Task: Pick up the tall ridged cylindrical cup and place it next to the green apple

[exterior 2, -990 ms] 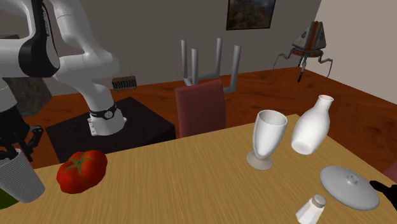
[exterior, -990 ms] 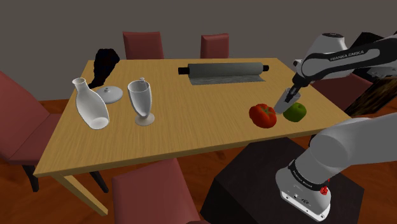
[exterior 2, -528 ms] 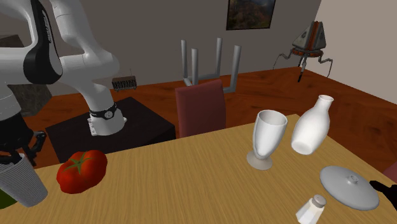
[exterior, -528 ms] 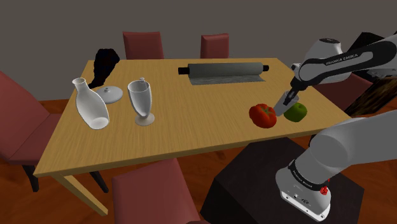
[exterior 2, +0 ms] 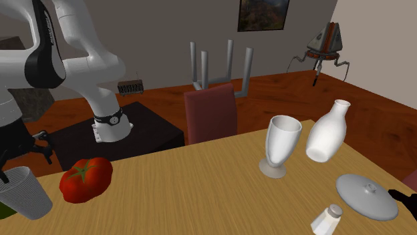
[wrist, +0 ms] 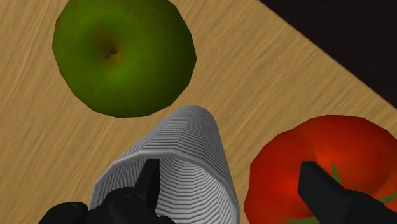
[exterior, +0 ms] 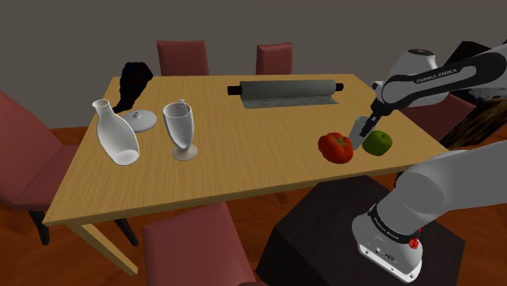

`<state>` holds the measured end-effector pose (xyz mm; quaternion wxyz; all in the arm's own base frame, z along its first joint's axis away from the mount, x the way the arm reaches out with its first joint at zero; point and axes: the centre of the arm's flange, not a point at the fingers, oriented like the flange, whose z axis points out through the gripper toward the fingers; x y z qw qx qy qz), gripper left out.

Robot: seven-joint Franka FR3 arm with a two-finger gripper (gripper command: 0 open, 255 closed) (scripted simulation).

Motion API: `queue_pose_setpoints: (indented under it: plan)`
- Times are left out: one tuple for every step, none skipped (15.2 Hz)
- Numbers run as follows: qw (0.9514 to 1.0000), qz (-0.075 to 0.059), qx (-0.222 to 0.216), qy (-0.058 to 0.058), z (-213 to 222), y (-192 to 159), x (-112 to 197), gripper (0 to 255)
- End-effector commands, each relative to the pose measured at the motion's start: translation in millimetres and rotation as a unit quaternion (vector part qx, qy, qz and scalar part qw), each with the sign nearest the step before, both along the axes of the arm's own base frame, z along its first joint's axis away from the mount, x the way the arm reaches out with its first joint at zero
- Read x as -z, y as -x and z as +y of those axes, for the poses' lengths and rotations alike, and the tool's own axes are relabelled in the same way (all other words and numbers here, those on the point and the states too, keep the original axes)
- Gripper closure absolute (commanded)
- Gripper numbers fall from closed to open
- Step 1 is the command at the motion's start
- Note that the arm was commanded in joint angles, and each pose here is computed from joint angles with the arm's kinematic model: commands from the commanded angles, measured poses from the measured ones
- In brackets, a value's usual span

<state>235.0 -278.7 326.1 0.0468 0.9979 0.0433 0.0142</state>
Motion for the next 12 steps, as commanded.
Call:
queue_pose_setpoints:
  plan:
    - [1.0,0.0,0.0,0.0,0.0,0.0,0.0,0]
    - [1.0,0.0,0.0,0.0,1.2,0.4,-13.2,0]
    - [1.0,0.0,0.0,0.0,2.4,0.8,-26.3,0]
    - [1.0,0.0,0.0,0.0,3.6,1.2,-39.4,0]
    - [1.0,0.0,0.0,0.0,4.6,1.6,-49.8,0]
    - [1.0,0.0,0.0,0.0,4.6,1.6,-49.8,0]
    - [1.0,0.0,0.0,0.0,4.6,1.6,-49.8,0]
    - [1.0,0.0,0.0,0.0,4.6,1.6,-49.8,0]
    - [1.0,0.0,0.0,0.0,4.6,1.6,-49.8,0]
    - [1.0,0.0,0.0,0.0,4.6,1.6,-49.8,0]
    - [1.0,0.0,0.0,0.0,4.6,1.6,-49.8,0]
    - [1.0,0.0,0.0,0.0,4.6,1.6,-49.8,0]
